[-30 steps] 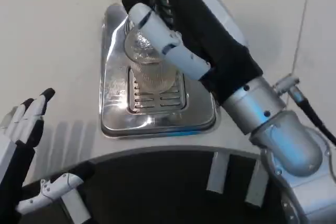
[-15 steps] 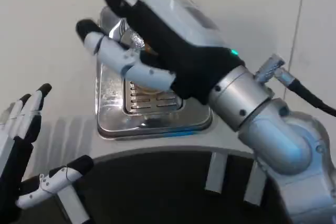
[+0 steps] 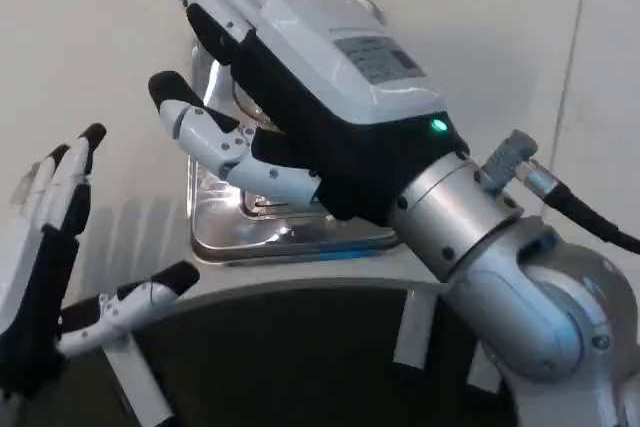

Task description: Grasp the cup under the faucet to collect the drink, then remove the cup.

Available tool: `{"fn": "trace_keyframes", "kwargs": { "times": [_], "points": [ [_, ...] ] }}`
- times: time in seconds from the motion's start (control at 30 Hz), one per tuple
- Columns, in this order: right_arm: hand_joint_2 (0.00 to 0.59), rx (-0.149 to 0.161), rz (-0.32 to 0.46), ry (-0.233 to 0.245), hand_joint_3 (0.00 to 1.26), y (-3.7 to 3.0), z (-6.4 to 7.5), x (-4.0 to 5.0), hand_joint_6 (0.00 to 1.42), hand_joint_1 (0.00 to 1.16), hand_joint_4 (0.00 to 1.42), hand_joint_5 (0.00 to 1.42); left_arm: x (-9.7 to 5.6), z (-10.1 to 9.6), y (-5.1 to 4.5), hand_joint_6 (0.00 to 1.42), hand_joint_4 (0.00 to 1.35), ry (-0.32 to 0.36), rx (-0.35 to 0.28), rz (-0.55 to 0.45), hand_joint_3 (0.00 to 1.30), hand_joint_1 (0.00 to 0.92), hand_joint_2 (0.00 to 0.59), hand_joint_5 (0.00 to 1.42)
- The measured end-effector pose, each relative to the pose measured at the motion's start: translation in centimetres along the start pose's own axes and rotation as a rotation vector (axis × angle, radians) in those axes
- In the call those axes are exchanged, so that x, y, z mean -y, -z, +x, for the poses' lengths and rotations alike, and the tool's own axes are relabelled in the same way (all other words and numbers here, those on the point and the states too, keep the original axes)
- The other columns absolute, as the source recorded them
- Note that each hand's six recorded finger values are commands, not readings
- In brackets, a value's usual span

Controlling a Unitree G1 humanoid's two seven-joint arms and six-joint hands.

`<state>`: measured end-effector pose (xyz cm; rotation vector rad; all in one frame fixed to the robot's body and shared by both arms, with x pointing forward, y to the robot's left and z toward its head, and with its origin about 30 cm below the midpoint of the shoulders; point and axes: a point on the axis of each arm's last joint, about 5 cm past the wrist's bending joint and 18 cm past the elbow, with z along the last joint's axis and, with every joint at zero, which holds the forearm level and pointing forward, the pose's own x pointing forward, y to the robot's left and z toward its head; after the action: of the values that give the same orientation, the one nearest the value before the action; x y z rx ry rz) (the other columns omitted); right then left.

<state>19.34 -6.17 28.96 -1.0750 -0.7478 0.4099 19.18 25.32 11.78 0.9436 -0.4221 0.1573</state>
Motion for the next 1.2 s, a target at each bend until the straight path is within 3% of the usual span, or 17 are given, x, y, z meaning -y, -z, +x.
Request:
{"fn": "trace_keyframes", "kwargs": {
  "times": [0.23,0.6,0.77,1.0,1.2],
  "points": [
    [0.561,-0.007,-0.006,-0.009,0.0,-0.34,-0.1,-0.03,0.0,0.0,0.0,0.0,1.2,2.2,-0.64,0.0,0.0,-0.038,0.058,-0.052,0.0,0.271,0.049,0.0],
    [0.567,-0.012,-0.006,-0.01,0.0,-0.14,-0.3,0.28,0.0,0.0,0.0,0.0,2.3,4.0,-0.37,0.0,0.0,-0.031,0.049,-0.086,0.0,0.315,0.043,0.0],
    [0.572,-0.011,-0.002,-0.007,0.0,-0.12,-0.2,0.29,0.0,0.01,0.0,0.0,2.7,4.6,-0.67,0.0,0.0,-0.021,0.063,-0.097,0.0,0.307,0.052,0.0],
    [0.575,-0.01,0.007,-0.009,0.0,-0.18,-0.1,0.31,0.0,0.01,0.0,0.0,3.4,5.7,-1.33,0.0,0.0,-0.063,0.047,-0.115,0.0,0.278,0.051,0.0],
    [0.576,-0.016,0.013,-0.008,0.0,-0.12,-0.2,0.3,0.0,0.01,0.0,0.0,3.9,6.5,-1.78,0.0,0.0,-0.045,0.061,-0.118,0.0,0.274,0.047,0.0]
  ]
}}
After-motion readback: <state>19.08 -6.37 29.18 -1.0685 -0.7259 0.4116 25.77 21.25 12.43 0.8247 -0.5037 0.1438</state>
